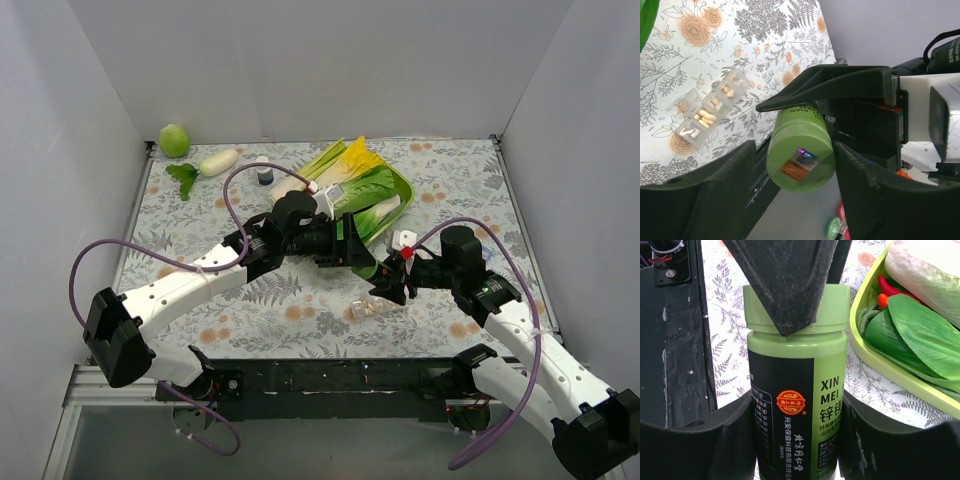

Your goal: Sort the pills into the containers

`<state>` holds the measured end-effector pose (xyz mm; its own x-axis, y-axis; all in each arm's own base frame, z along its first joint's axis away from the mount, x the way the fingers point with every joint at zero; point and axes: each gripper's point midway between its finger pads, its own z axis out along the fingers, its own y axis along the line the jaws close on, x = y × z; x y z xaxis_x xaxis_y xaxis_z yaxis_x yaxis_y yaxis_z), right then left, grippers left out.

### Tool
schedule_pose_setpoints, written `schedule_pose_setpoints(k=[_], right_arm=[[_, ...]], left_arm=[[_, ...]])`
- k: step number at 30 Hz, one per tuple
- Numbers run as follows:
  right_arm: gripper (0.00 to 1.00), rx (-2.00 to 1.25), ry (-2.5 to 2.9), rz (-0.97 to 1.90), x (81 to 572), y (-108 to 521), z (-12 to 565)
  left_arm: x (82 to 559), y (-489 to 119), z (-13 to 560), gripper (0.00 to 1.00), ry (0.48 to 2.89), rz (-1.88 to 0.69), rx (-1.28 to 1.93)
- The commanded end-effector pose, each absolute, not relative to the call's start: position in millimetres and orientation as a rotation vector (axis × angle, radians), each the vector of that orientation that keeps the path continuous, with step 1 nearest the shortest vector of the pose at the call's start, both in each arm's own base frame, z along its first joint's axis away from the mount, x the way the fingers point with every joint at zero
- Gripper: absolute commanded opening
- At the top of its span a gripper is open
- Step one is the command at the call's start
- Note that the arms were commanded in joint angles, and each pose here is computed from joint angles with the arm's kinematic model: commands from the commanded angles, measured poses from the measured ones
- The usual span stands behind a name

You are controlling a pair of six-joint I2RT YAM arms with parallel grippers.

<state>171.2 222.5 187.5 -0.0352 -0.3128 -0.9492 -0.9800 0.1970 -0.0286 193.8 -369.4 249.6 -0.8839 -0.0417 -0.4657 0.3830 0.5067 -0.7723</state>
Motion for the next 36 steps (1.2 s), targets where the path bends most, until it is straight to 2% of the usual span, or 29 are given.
schedule_pose_setpoints(k=[1,3,4,6,8,12,17,20,24,25,27,28,30,31,36], right_arm=[[0.01,-1.261,1.459,0.873,179,227,214],[0.01,-1.260,1.464,0.881,178,227,213],[0.01,-1.258,1.465,0.884,179,228,213],[0.01,-1.257,1.472,0.919,174,229,213],[0.01,-1.255,1.471,0.984,167,232,214],[0.01,-1.214,1.470,1.144,150,240,221],[0.01,-1.184,1.457,1.348,129,245,232],[0.01,-1.171,1.443,1.537,109,248,239],[0.01,-1.122,1.453,1.649,100,247,238],[0.01,-1.117,1.458,1.649,100,247,237],[0.01,-1.115,1.459,1.640,101,246,235],[0.01,-1.108,1.475,1.641,101,245,233],[0.01,-1.124,1.456,1.614,102,245,233],[0.01,-1.128,1.455,1.607,103,244,232],[0.01,-1.208,1.430,1.492,108,242,227]], left_arm=[[191,-371,268,0.53,2.293,-1.355,0.329],[188,-373,268,0.42,2.292,-1.369,0.361],[187,-373,267,0.32,2.283,-1.368,0.397],[179,-374,270,0.23,2.249,-1.397,0.506],[175,-375,274,0.19,2.157,-1.389,0.681],[144,-378,272,0.17,2.014,-1.498,1.079],[127,-375,268,0.16,1.881,-1.533,1.349],[120,-372,269,0.21,1.745,-1.542,1.482],[126,-374,276,0.38,1.657,-1.486,1.516],[131,-376,281,0.54,1.654,-1.457,1.493],[146,-374,292,0.70,1.660,-1.364,1.417],[155,-374,297,0.83,1.660,-1.344,1.365],[165,-365,316,0.95,1.640,-1.297,1.259],[172,-361,331,0.98,1.580,-1.289,1.215],[178,-330,379,0.98,1.547,-1.293,0.935]])
